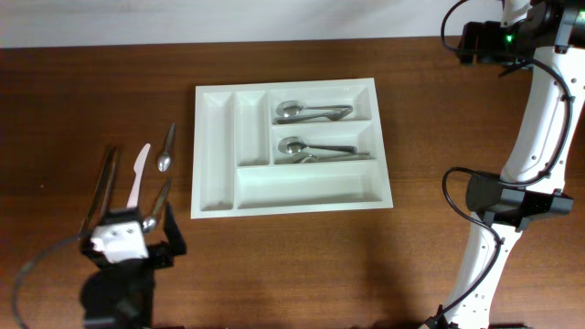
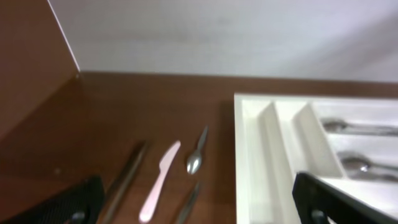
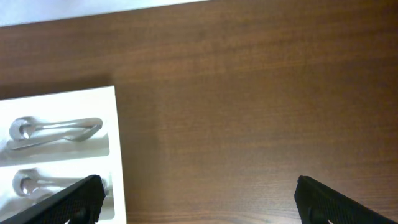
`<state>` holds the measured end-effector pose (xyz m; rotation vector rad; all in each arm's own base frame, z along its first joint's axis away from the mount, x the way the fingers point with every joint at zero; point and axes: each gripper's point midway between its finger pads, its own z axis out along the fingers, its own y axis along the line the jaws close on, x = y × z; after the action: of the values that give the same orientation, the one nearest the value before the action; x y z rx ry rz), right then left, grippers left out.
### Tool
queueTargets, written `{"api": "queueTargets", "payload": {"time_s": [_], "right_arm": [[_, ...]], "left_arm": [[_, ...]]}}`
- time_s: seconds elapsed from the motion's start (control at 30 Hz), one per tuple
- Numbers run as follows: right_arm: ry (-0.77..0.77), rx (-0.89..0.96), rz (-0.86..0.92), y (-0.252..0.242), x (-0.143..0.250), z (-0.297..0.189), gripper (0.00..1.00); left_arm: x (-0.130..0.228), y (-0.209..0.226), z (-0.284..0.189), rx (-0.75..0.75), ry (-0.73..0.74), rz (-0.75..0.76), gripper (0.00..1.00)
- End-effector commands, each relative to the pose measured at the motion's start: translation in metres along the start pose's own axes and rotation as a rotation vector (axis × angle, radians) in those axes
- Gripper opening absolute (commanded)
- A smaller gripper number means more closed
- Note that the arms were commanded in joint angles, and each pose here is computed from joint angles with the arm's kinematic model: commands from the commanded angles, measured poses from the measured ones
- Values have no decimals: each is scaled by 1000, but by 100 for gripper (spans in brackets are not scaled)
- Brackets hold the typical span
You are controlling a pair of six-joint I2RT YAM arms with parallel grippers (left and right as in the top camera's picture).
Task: Pack container
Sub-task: 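Move the left gripper to the left fork and grasp it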
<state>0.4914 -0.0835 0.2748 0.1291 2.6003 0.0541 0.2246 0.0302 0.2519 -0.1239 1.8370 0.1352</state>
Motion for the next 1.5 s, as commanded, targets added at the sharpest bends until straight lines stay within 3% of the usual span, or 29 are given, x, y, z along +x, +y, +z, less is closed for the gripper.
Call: {"api": "queueTargets", "payload": {"time_s": [0.0,0.13,0.23,0.37,0.57,1.03,1.47], "right_arm": [[-6,5,14,-3,0,-5,99],[-6,5,14,-3,0,-5,99],[-6,5,14,-3,0,-5,99],[-6,5,14,-3,0,-5,99],[-6,5,14,-3,0,-5,99],[-6,5,14,-3,0,-5,99],[-6,5,14,-3,0,-5,99]], "left_arm": [[-57,2,-4,-8,52,2,99],[-86,3,15,-15,274,96,99],[-79,2,36,-9,443,157,99],[-43,7,71,-16,702,168,99],[16,19,119,-38,936,160,99],[107,19,183,133,1162,409,99],[166,6,204,220,1268,378,99]]}}
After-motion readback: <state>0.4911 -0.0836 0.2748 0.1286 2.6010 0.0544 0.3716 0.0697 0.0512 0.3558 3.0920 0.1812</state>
